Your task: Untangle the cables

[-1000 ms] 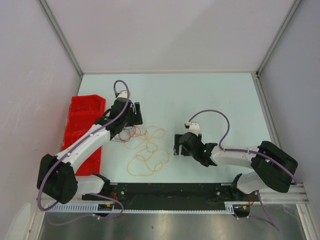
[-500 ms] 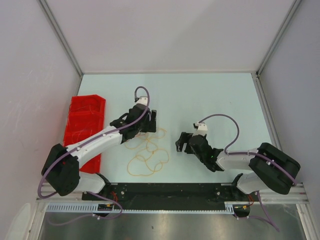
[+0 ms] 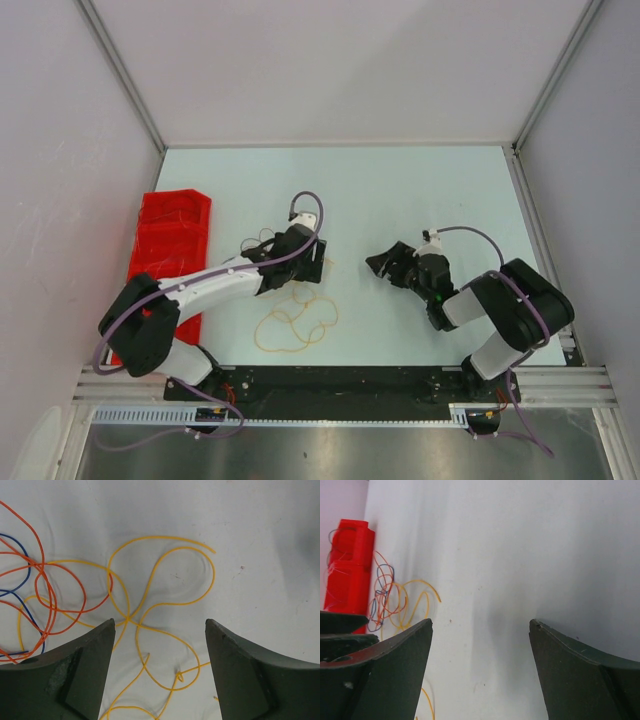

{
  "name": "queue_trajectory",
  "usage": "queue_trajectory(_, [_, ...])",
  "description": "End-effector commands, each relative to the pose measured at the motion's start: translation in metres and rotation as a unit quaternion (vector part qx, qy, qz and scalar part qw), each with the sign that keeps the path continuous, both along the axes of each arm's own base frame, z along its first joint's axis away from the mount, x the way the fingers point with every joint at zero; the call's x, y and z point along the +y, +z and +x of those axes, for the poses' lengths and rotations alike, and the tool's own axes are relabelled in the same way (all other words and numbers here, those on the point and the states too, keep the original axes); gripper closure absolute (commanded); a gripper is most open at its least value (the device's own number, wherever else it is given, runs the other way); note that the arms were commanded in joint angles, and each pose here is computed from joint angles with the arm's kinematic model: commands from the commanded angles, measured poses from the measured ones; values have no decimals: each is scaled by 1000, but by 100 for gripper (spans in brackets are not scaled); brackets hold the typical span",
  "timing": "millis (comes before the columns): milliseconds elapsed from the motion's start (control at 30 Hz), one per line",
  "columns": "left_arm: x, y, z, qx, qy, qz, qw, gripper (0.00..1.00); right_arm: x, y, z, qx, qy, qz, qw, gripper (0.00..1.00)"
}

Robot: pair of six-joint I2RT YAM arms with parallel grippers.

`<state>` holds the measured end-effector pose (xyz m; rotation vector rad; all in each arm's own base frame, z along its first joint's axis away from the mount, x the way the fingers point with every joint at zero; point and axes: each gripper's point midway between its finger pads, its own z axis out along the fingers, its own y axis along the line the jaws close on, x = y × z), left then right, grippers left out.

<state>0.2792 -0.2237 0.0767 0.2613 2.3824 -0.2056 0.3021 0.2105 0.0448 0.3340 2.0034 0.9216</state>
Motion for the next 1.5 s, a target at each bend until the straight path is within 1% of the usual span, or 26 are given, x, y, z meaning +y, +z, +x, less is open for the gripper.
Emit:
queue_trajectory(0, [2,-4,2,-16,10,12,1000,22,-2,-46,-25,96,39,-7,995,17])
queue_trajectory(100, [9,-13,0,-12,24,24,999,21,-3,-49,-24,102,41,-6,994,18])
queue_trajectory(400, [10,-49,0,11,22,50,998,22,-1,-53,-22,111,47,-7,993,19])
queue_trajectory(500, [9,-60,2,15,24,55,998,24,-1,-54,-23,114,48,-8,992,19])
queue_trajectory(767, [14,-68,6,10,38,69,997,37,-2,-55,-22,115,50,-6,992,20])
queue_trajectory(800, [14,-68,6,9,40,71,997,43,-3,-55,-22,116,51,-5,992,20])
queue_trajectory(867, [16,-69,6,9,41,76,996,50,-3,-55,-21,115,50,-3,992,20])
queue_trajectory(900, [18,-71,5,11,46,79,996,59,-3,-56,-22,116,53,-4,992,20])
queue_trajectory(967, [21,-71,6,8,53,84,995,71,-3,-55,-22,116,52,-3,992,20])
queue_trajectory(1000, [22,-72,6,8,55,86,995,89,-3,-55,-21,116,51,-3,992,20])
queue_trajectory(1033, [22,-72,6,9,56,88,995,100,-3,-55,-22,117,52,-3,992,20])
queue_trajectory(1067, [20,-69,8,7,57,84,995,100,-4,-55,-22,117,51,-3,992,20])
queue_trajectory(1133, [16,-56,8,8,51,77,996,100,-4,-56,-22,118,51,-2,992,20])
queue_trajectory(1167, [8,-40,14,-2,48,62,997,100,-4,-57,-22,119,52,-3,992,20])
queue_trajectory(1200, [9,-29,12,-1,44,64,997,100,-4,-56,-22,118,51,-2,992,20])
queue_trajectory(1267, [-2,26,24,-43,44,27,998,100,-4,-56,-22,119,51,0,992,20])
queue_trajectory(1300, [0,41,22,-46,42,27,998,100,-4,-56,-22,119,51,1,992,20])
queue_trajectory(1367, [-7,105,28,-92,37,-17,995,100,-4,-57,-22,120,52,1,991,20])
queue_trajectory(1433, [-6,143,22,-107,26,-41,993,100,-4,-57,-22,121,52,4,991,20])
queue_trajectory(1467, [-6,182,20,-136,21,-75,988,100,-4,-58,-22,122,52,3,991,20])
